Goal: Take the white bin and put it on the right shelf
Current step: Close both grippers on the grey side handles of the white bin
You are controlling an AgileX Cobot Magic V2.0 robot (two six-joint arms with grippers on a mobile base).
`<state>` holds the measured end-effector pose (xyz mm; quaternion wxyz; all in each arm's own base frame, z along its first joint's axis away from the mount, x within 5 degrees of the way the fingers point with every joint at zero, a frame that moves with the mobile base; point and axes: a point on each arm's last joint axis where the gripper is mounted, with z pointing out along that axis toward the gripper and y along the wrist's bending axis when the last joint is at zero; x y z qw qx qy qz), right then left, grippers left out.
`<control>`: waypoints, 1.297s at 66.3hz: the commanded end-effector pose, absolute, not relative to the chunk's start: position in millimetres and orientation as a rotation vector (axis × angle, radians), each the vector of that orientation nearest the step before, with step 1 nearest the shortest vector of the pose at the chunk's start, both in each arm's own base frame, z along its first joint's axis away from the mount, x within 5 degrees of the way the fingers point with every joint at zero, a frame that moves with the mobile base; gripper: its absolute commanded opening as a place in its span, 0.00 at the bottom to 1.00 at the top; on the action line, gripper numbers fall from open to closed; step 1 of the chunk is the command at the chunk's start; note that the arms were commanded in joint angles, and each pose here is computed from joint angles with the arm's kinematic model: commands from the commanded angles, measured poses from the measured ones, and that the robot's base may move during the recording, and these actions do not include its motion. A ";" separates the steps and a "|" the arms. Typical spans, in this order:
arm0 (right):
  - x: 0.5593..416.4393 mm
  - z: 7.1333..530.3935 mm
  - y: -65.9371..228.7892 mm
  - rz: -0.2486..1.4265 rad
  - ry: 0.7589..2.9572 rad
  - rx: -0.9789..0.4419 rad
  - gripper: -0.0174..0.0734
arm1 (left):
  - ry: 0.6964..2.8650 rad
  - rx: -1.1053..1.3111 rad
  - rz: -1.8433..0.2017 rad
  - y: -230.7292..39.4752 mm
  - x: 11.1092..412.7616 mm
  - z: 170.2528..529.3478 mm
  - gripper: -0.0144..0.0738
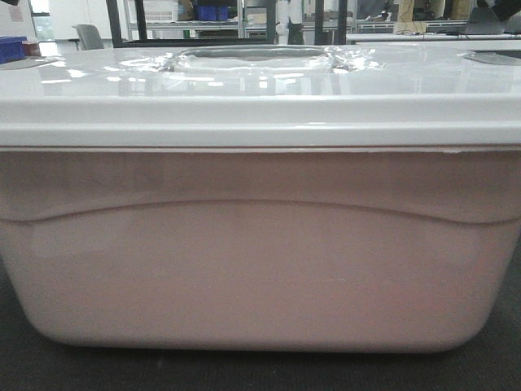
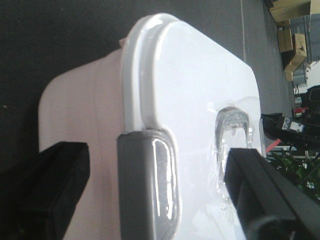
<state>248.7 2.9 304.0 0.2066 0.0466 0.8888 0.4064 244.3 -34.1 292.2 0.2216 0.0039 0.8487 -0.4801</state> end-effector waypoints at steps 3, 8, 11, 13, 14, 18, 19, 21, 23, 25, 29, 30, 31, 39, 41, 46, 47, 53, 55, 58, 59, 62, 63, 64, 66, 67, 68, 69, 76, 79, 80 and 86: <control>237.9 318.3 12.2 1.298 2.430 0.046 0.85 | 2.279 0.139 -1.462 -49.7 235.8 310.4 0.67; 235.8 312.8 13.1 1.314 2.435 0.053 0.85 | 2.288 0.166 -1.465 -55.6 234.8 309.9 0.67; 235.0 310.5 13.5 1.323 2.436 0.056 0.85 | 2.294 0.177 -1.461 -57.7 234.5 309.4 0.67; 234.3 308.4 13.9 1.330 2.435 0.056 0.85 | 2.299 0.181 -1.454 -58.5 234.5 308.9 0.67; 234.0 307.7 14.1 1.332 2.434 0.054 0.85 | 2.301 0.180 -1.449 -58.2 234.7 308.6 0.67; 233.3 305.7 14.5 1.338 2.434 0.053 0.85 | 2.312 0.185 -1.433 -57.9 234.7 307.4 0.67; 233.3 305.7 14.5 1.337 2.433 0.050 0.85 | 2.313 0.186 -1.431 -57.9 234.7 307.3 0.67; 233.3 305.7 14.5 1.337 2.433 0.050 0.85 | 2.319 0.191 -1.425 -57.7 234.4 306.7 0.67; 233.3 305.7 14.5 1.337 2.432 0.049 0.85 | 2.325 0.191 -1.414 -57.3 234.6 306.1 0.67; 233.4 305.9 14.6 1.339 2.430 0.049 0.85 | 2.332 0.192 -1.399 -56.8 234.9 305.2 0.67; 233.5 306.0 14.6 1.339 2.428 0.047 0.85 | 2.367 0.195 -1.343 -54.8 235.3 301.5 0.67; 233.5 306.0 14.6 1.339 2.428 0.045 0.85 | 2.372 0.187 -1.332 -54.3 235.8 300.9 0.67; 233.5 306.1 14.6 1.339 2.426 0.044 0.85 | 2.383 0.181 -1.317 -53.7 236.1 299.8 0.67; 233.9 306.9 15.0 1.346 2.414 0.041 0.85 | 2.406 0.157 -1.310 -53.0 235.9 298.5 0.67; 234.0 307.2 15.1 1.349 2.411 0.043 0.85 | 2.400 0.159 -1.330 -53.8 235.3 299.5 0.67; 234.1 307.5 15.5 1.353 2.408 0.043 0.85 | 2.386 0.153 -1.357 -54.7 235.2 301.1 0.67; 234.1 307.5 16.1 1.354 2.409 0.039 0.85 | 2.386 0.153 -1.357 -54.7 235.2 301.1 0.67; 233.6 307.5 21.4 1.362 2.415 0.006 0.85 | 2.384 0.147 -1.349 -54.4 235.9 301.0 0.67; 233.3 307.5 24.3 1.366 2.418 -0.013 0.85 | 2.380 0.144 -1.353 -54.5 236.0 301.3 0.67; 232.9 307.5 28.3 1.371 2.421 -0.041 0.85 | 2.378 0.144 -1.357 -54.7 236.0 301.5 0.67; 232.8 307.5 29.4 1.373 2.422 -0.047 0.85 | 2.378 0.144 -1.357 -54.7 236.0 301.5 0.67; 232.4 307.5 31.8 1.377 2.425 -0.061 0.85 | 2.376 0.142 -1.366 -54.9 236.1 301.6 0.67; 232.4 307.5 32.3 1.378 2.426 -0.063 0.85 | 2.375 0.141 -1.377 -55.2 236.3 301.5 0.67; 232.3 307.5 32.8 1.379 2.426 -0.066 0.85 | 2.373 0.141 -1.391 -55.6 236.3 301.5 0.67; 232.3 307.5 32.8 1.379 2.426 -0.066 0.85 | 2.375 0.143 -1.425 -56.5 236.6 300.7 0.67; 232.3 307.5 32.8 1.379 2.426 -0.066 0.85 | 2.373 0.144 -1.441 -56.9 237.1 300.3 0.67; 232.3 307.5 32.8 1.379 2.426 -0.066 0.85 | 2.368 0.143 -1.458 -57.3 237.8 300.0 0.67; 232.3 307.5 32.8 1.379 2.426 -0.066 0.85 | 2.365 0.148 -1.467 -57.5 238.5 299.3 0.67; 232.3 307.5 32.8 1.379 2.426 -0.066 0.85 | 2.386 0.131 -1.482 -57.7 245.4 290.3 0.67; 232.3 307.5 32.8 1.379 2.426 -0.066 0.85 | 2.393 0.119 -1.491 -57.5 247.7 287.2 0.67; 232.3 307.5 32.8 1.379 2.426 -0.066 0.85 | 2.394 0.125 -1.495 -57.6 247.7 286.8 0.67; 232.3 307.5 32.8 1.379 2.426 -0.066 0.85 | 2.395 0.169 -1.523 -58.4 247.5 284.5 0.66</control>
